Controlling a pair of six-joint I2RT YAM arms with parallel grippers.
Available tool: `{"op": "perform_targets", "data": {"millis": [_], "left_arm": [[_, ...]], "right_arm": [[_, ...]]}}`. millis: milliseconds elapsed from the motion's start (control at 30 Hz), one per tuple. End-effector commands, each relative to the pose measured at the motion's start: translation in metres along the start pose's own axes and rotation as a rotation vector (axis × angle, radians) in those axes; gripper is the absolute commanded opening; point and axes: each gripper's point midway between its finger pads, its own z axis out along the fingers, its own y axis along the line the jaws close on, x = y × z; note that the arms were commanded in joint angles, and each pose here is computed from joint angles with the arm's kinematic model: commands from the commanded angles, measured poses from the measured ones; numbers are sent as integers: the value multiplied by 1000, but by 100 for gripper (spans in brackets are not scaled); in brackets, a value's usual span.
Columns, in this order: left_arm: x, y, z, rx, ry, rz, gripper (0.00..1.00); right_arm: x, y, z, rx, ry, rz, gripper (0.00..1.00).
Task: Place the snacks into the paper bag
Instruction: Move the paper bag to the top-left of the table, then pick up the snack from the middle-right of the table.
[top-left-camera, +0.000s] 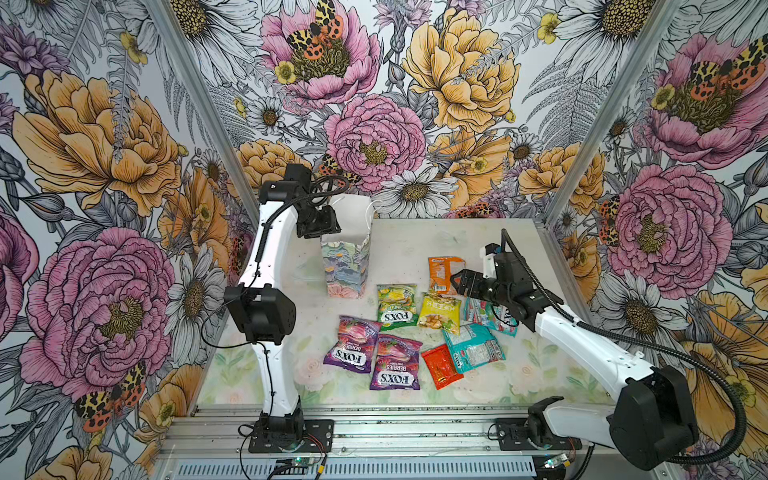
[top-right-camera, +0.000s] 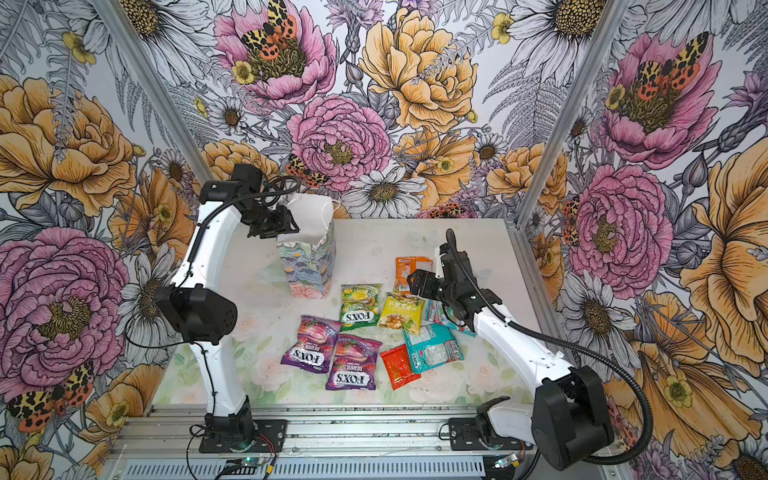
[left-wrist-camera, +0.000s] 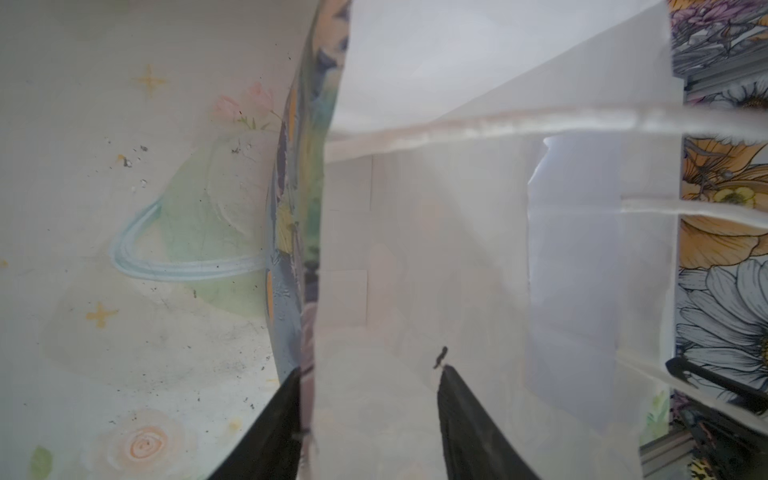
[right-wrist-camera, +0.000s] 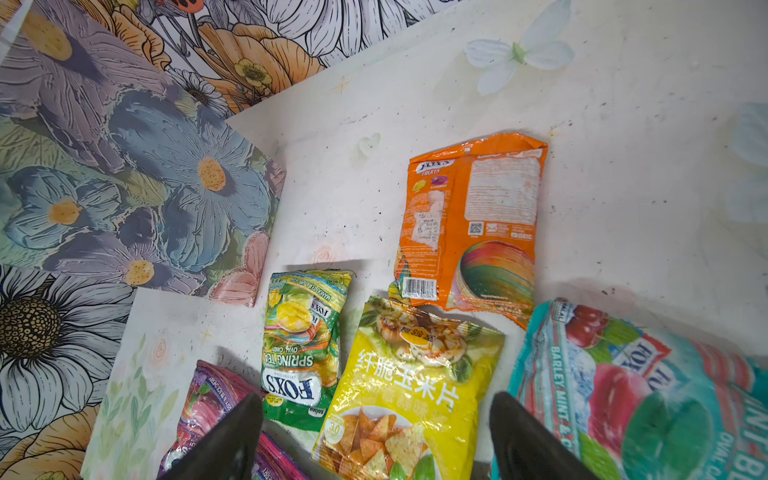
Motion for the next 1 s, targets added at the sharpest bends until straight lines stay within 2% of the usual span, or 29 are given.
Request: {"op": "perform_targets", "data": {"millis": [0, 133, 233, 333, 433, 633, 967], "left_arm": [[-6, -2, -1, -10, -21, 18, 61], [-9, -2, -7, -17, -43, 20, 64], [-10, 0, -6, -37, -45, 23, 61], [-7, -1, -6, -48, -40, 33, 51], [-6, -7, -9, -47, -45, 52, 37], [-5, -12, -11, -40, -50, 62, 14], [0, -14, -9, -32, -35, 66, 0]], "right_arm": [[-17, 4, -9, -7, -67, 2, 87], [-16, 4, -8, -7, -63, 11, 87], [-14, 3, -8, -6, -58, 16, 87], [-10, 1, -11, -7, -58, 36, 86], [1, -8, -14, 13, -46, 73, 84], [39, -37, -24, 86, 19, 176, 75], [93, -88, -41, 172, 29, 448, 67]]}}
